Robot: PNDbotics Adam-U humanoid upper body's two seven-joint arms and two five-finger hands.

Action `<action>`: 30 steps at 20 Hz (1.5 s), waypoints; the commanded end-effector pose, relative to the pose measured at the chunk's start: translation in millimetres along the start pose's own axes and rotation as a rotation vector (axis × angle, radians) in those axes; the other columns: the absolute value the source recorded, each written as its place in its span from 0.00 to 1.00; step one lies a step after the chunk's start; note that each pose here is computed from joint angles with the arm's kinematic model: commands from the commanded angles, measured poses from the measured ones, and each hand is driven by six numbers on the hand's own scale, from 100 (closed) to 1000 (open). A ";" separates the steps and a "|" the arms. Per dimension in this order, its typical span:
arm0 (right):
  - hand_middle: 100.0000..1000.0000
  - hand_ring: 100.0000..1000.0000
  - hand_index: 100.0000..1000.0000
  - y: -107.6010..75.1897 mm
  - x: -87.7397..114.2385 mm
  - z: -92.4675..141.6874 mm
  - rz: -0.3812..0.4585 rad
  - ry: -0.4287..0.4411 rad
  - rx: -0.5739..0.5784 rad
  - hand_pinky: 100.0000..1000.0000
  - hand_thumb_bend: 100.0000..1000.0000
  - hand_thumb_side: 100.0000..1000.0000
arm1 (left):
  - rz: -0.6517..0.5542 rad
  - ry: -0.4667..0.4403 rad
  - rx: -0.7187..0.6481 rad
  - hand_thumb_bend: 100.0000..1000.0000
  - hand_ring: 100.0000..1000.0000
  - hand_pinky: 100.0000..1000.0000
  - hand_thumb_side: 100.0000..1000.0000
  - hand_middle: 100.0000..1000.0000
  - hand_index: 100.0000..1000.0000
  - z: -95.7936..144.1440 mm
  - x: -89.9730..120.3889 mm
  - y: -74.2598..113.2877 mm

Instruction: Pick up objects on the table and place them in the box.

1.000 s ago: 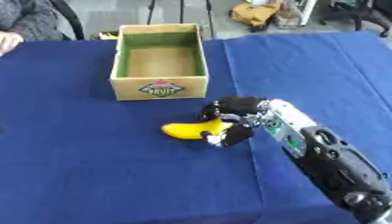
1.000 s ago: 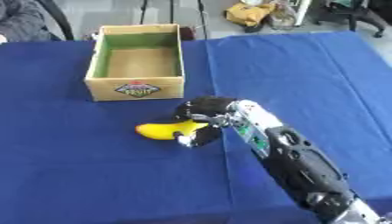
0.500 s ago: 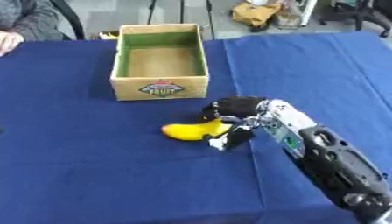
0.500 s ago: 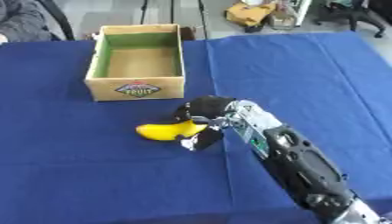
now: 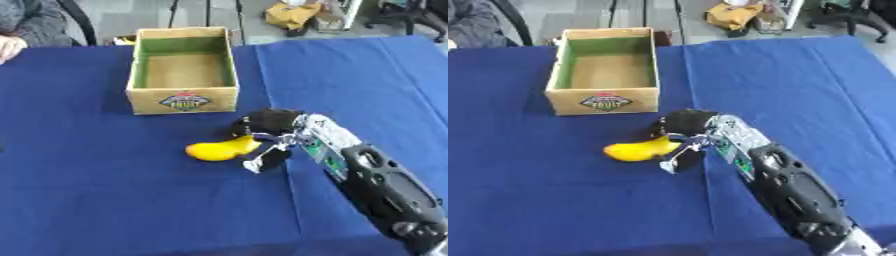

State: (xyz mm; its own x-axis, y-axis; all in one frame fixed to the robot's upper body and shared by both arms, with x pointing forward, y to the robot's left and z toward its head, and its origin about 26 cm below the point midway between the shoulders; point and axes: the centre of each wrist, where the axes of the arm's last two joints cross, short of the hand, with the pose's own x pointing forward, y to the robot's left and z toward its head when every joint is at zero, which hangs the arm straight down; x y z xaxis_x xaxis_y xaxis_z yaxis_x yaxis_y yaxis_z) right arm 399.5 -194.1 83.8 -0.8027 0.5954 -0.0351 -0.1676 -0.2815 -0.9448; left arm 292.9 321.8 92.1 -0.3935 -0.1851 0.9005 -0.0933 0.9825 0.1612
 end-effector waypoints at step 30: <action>0.61 0.60 0.76 -75.5 10.6 38.1 0.163 -0.047 -0.166 0.61 0.00 0.24 | -0.019 -0.018 0.000 0.08 0.43 0.47 1.00 0.50 0.60 -2.7 5.6 4.4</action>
State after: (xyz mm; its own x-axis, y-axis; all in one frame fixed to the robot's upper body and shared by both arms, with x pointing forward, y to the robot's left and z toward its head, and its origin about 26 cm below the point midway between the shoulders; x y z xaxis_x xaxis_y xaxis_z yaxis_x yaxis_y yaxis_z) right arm 383.8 -191.6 146.3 -0.8374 0.5299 -0.1343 0.0051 -0.2381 -0.9712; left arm 292.9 321.8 92.0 -0.3930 -0.1864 0.9005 -0.0938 0.9823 0.1624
